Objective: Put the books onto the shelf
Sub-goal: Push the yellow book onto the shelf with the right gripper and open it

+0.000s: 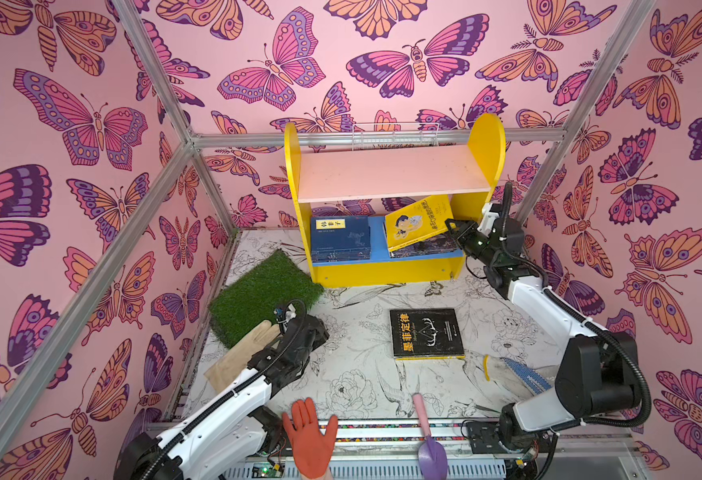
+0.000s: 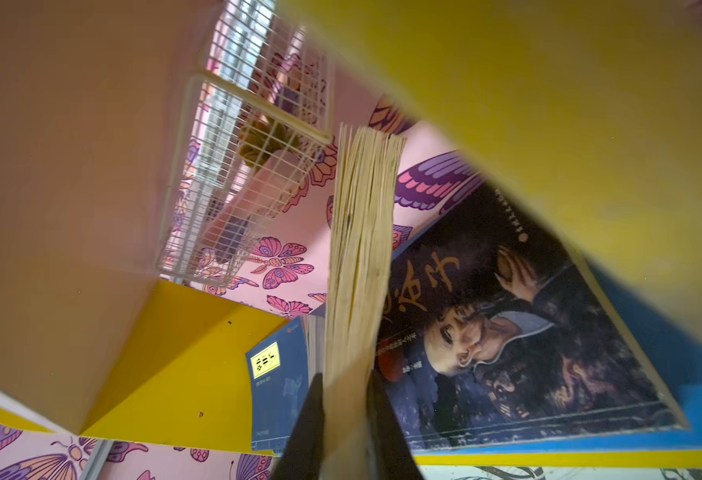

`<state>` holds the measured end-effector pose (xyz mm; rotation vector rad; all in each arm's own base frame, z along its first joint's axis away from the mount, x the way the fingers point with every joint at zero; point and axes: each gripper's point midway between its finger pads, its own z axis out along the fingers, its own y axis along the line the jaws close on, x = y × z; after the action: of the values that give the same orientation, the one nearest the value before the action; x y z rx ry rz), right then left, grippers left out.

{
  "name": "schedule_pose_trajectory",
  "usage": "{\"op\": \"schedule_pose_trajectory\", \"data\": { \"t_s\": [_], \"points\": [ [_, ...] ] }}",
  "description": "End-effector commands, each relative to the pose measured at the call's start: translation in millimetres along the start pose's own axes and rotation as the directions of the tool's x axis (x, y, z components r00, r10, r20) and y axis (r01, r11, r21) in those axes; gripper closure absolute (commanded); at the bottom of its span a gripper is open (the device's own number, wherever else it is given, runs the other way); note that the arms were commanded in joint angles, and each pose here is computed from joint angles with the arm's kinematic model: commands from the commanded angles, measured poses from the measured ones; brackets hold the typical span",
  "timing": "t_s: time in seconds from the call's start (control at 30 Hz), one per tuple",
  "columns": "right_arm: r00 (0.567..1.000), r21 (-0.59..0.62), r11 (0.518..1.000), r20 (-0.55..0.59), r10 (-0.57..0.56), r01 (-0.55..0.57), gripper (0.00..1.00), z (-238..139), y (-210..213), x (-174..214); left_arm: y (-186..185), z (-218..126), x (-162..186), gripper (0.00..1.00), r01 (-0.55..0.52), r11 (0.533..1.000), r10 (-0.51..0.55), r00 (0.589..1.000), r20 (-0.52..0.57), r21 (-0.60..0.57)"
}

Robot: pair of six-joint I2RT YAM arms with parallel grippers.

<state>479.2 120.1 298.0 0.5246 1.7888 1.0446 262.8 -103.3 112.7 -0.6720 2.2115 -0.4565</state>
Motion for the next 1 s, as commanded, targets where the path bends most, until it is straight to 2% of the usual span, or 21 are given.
{"op": "schedule_pose_trajectory", "data": {
  "t_s": [0.0,0.17,0.33,0.5,0.6,0.73,0.83,0.97],
  "points": [
    [0.999,0.022,0.999,0.047,-0.027,0.026,1.0,1,5,-11,1,-1,-3,0.34,0.013,1.0,-0.013,1.0,0.001,-0.015],
    [0.997,0.166,0.986,0.078,-0.027,0.013,0.9,1,-26,-12,-1,-2,-3,0.34,0.015,1.0,-0.015,1.0,-0.001,-0.006],
    [0.995,0.251,0.968,0.098,-0.011,-0.014,0.6,1,-45,-9,-1,-1,-2,0.34,0.018,1.0,-0.018,1.0,-0.005,-0.007],
    [0.992,0.348,0.937,0.129,-0.013,-0.033,0.38,-11,-59,-11,-3,-2,-2,0.34,0.016,1.0,-0.016,1.0,-0.01,0.001],
    [0.992,0.387,0.921,0.128,-0.012,-0.038,0.29,-18,-65,-10,-3,-2,-2,0.34,0.018,1.0,-0.018,1.0,-0.011,0.002],
    [0.998,0.422,0.906,0.07,-0.01,-0.021,0.28,-21,-70,0,-4,-2,-1,0.34,0.019,1.0,-0.019,1.0,-0.014,0.003],
    [1.0,0.431,0.902,0.01,-0.022,0.015,0.31,-28,-72,11,-5,-2,-1,0.34,0.017,1.0,-0.017,1.0,-0.016,0.004],
    [0.992,0.443,0.889,-0.099,-0.082,0.118,0.46,-48,-69,33,-3,-3,-2,0.34,0.019,1.0,-0.019,1.0,-0.01,0.009]
  ]
}}
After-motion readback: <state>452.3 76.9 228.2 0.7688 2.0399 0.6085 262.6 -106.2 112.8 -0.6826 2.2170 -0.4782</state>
